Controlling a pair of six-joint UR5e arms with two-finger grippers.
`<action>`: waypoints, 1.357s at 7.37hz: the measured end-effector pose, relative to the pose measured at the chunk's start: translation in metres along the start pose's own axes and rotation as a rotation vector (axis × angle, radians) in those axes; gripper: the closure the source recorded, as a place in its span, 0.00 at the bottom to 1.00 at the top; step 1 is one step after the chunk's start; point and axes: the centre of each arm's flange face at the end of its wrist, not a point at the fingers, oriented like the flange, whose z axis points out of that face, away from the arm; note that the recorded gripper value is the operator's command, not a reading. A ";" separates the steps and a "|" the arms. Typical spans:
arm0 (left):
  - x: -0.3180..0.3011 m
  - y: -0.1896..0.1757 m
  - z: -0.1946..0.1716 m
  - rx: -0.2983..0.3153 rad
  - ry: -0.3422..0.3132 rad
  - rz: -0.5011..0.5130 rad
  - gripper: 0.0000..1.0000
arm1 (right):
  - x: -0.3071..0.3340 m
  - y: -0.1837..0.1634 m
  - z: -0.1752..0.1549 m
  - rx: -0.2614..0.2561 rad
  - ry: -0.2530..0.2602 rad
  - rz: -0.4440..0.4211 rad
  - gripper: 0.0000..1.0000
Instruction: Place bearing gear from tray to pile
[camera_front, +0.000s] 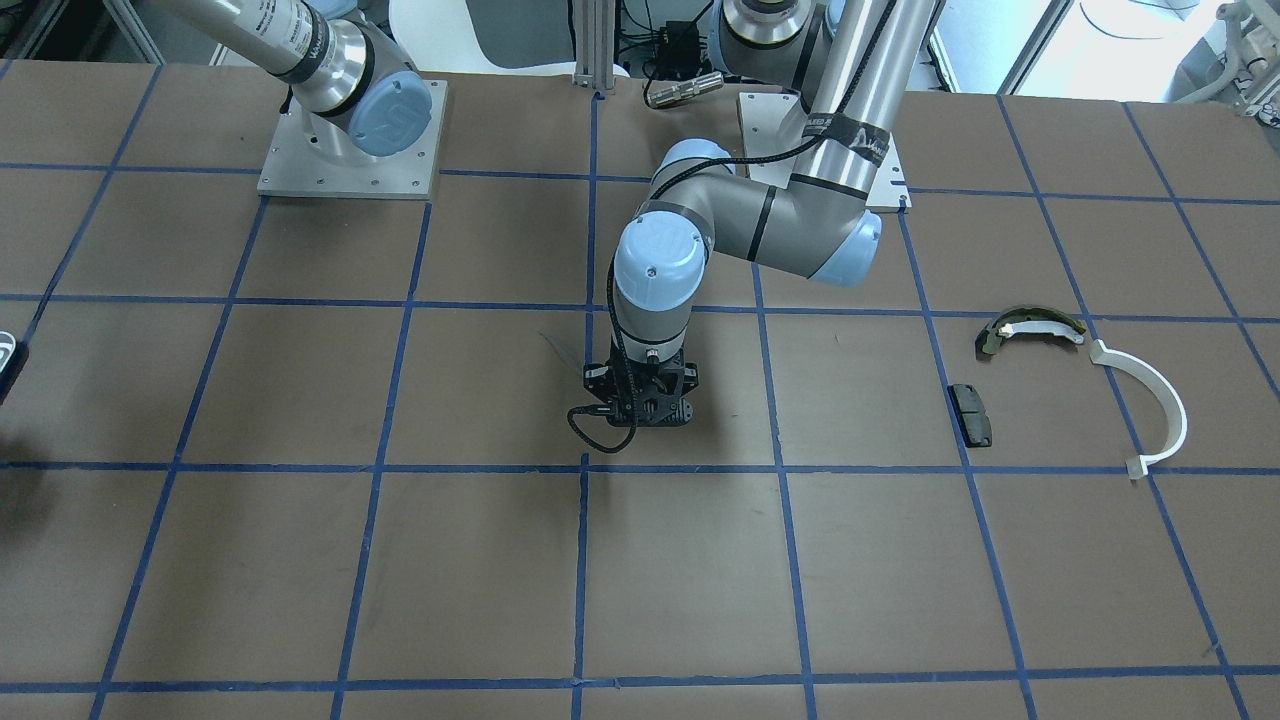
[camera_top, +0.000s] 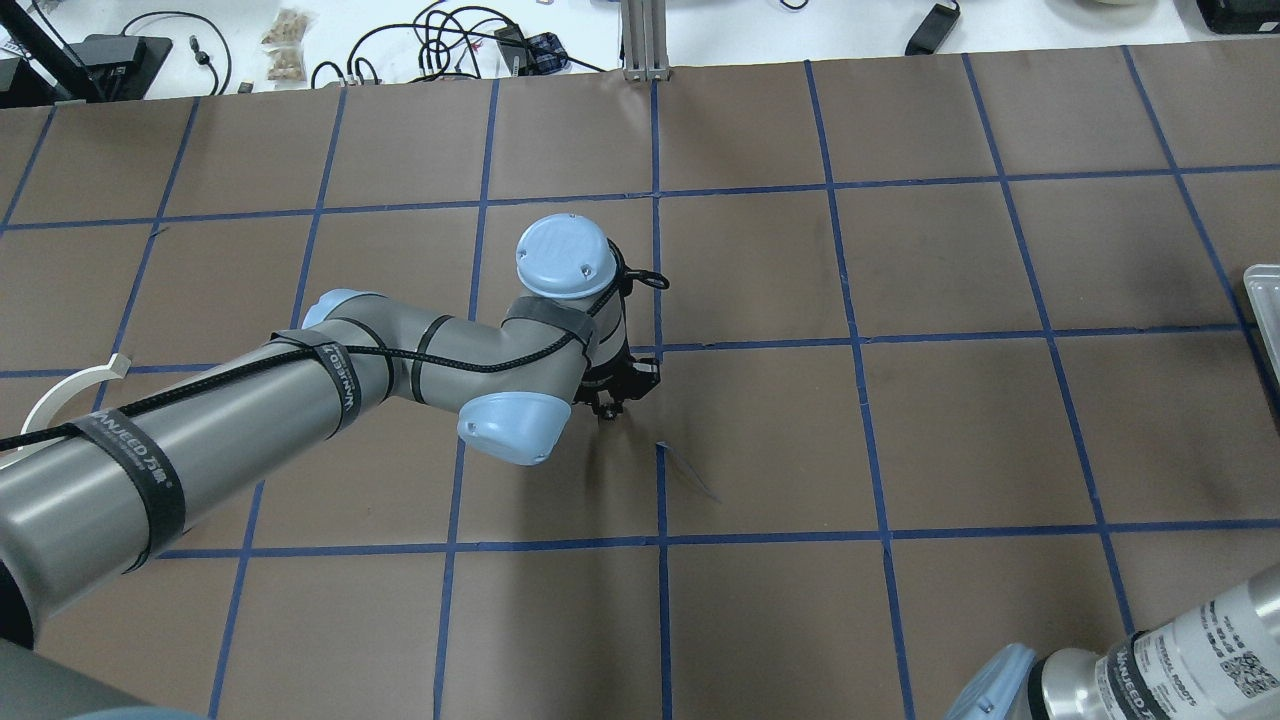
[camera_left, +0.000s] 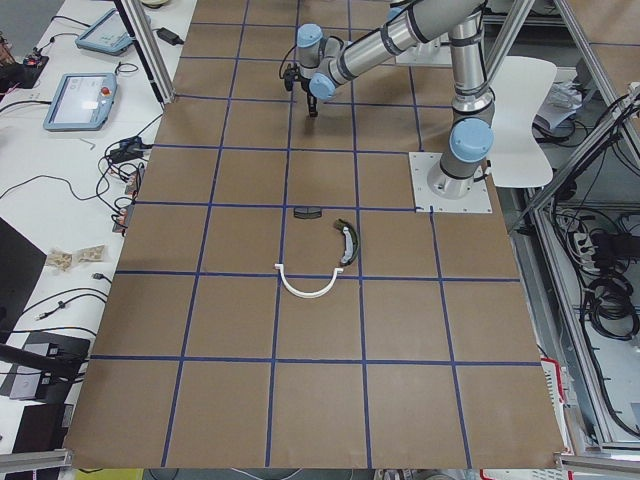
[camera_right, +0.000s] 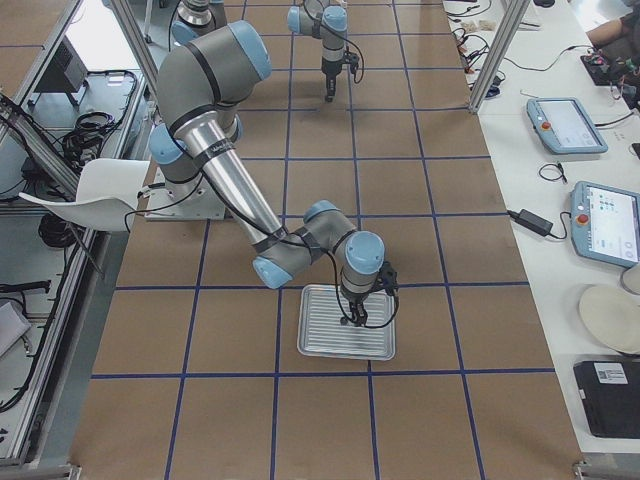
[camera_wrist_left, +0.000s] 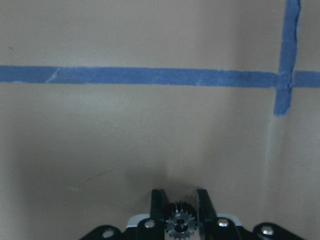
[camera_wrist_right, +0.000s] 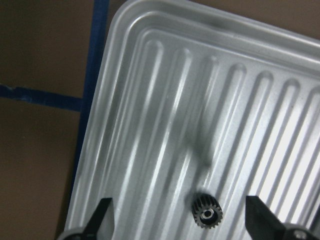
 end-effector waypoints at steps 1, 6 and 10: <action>-0.011 -0.017 -0.016 0.008 0.005 -0.017 1.00 | 0.004 0.005 0.006 -0.011 -0.002 0.005 0.19; -0.205 -0.110 -0.099 -0.099 -0.033 0.077 1.00 | 0.010 0.014 0.012 -0.070 0.021 0.012 0.48; -0.418 -0.098 -0.084 -0.170 -0.033 0.135 1.00 | 0.013 0.011 0.017 -0.055 0.034 0.019 0.72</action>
